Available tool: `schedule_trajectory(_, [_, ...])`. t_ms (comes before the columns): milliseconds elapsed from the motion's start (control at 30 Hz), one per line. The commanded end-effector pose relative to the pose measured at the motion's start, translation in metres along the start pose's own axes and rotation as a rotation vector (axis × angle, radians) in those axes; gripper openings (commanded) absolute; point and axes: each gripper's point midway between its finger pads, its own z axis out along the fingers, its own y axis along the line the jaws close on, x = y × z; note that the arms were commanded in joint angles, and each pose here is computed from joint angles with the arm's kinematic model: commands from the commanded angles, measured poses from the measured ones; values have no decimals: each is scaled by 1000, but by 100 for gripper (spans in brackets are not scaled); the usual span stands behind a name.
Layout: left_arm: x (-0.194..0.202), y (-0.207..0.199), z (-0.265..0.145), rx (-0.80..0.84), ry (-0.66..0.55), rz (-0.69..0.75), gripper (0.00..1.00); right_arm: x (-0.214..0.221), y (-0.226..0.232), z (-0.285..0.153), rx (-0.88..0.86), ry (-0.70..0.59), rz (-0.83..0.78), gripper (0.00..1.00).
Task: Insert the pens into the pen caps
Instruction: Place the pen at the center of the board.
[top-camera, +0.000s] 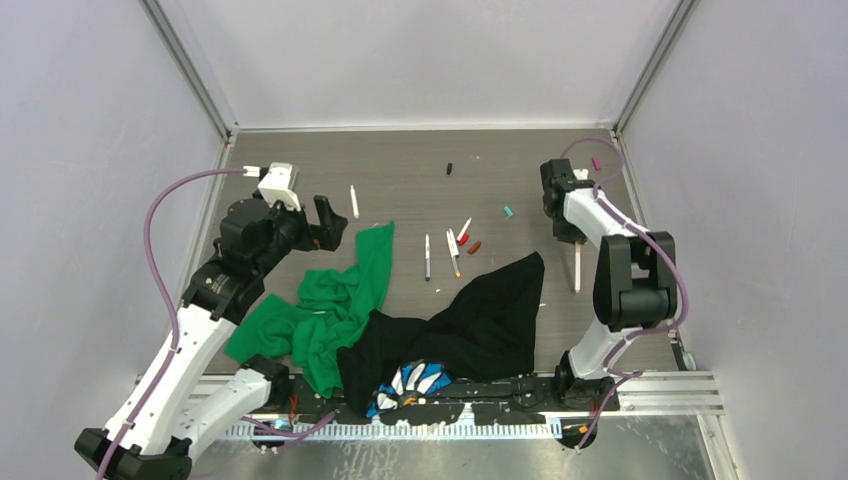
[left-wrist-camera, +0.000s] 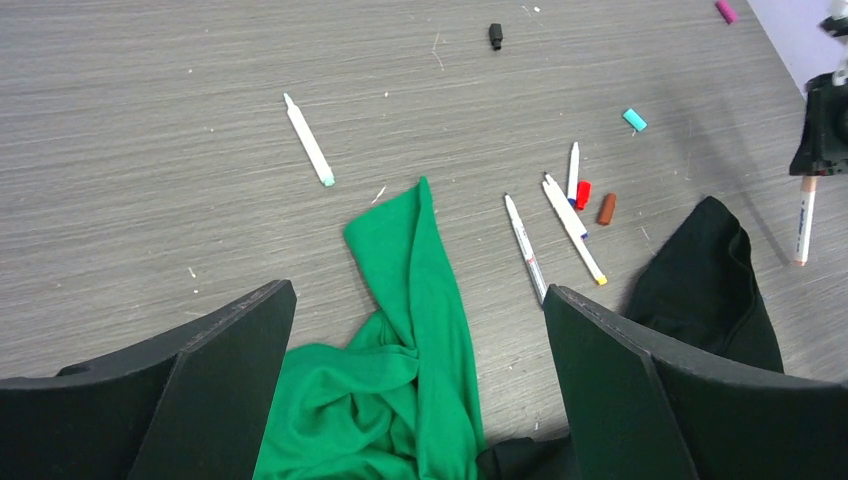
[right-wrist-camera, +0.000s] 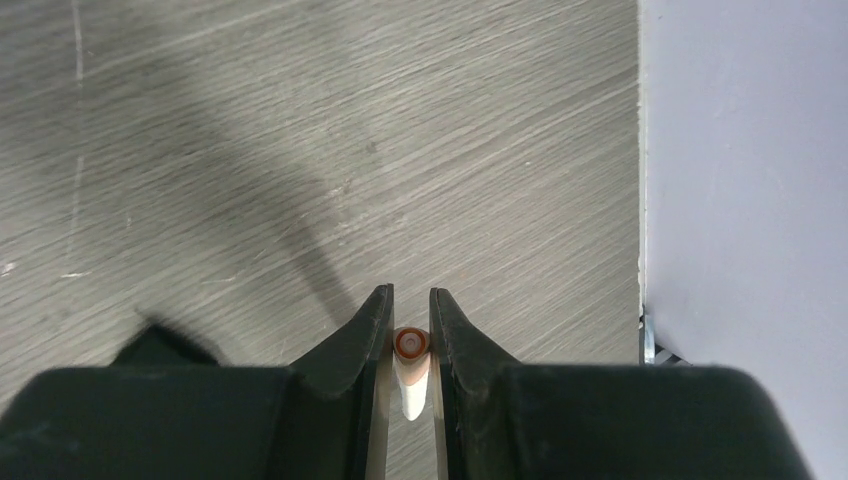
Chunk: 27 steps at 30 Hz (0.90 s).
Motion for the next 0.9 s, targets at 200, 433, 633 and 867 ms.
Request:
schedule_trajectory(200, [-16,-1,-4,-3,-50,1,98,-16,15,35,-32,5,45,16])
schedule_trajectory(433, [-18,-1,-7,-3,-59,3,98,-24,14,37,-118,-28,137,49])
schedule_trajectory(633, [-22,4,-10,-27,-79,6,98,-33,5,26,-142,-72,190,65])
schedule_trajectory(867, [-18,10,-3,-71,-64,-48,98,-53,25,-28,-413,-207,270,66])
